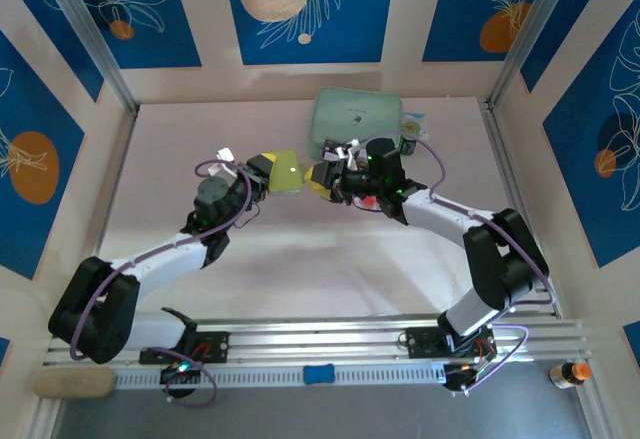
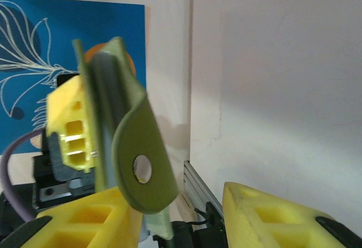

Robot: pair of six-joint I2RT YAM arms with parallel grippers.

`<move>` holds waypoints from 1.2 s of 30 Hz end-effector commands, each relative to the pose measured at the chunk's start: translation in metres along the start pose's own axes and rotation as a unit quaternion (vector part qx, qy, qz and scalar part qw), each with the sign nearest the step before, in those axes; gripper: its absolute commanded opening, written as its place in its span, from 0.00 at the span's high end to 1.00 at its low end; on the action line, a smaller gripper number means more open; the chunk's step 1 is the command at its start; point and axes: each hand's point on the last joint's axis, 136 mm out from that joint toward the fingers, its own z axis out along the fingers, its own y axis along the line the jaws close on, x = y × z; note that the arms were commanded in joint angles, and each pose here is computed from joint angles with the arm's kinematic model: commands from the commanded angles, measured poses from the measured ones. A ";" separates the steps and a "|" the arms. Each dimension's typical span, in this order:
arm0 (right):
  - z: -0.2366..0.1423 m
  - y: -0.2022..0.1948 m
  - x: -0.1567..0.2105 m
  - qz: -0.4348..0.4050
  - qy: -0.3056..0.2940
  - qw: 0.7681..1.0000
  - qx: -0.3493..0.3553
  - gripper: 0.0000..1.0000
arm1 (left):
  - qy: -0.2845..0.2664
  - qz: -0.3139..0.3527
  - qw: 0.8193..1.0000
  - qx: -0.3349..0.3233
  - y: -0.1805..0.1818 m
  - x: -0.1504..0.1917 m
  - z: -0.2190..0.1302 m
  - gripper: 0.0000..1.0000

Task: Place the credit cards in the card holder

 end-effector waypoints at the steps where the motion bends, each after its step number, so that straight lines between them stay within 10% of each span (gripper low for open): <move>1: -0.009 0.015 0.003 -0.005 0.000 1.000 -0.026 0.59 | -0.011 -0.003 0.998 0.055 -0.036 -0.003 0.003 1.00; 36: -0.003 0.026 0.005 0.012 0.014 0.997 -0.073 0.61 | -0.006 -0.020 0.997 0.076 -0.042 0.005 0.012 1.00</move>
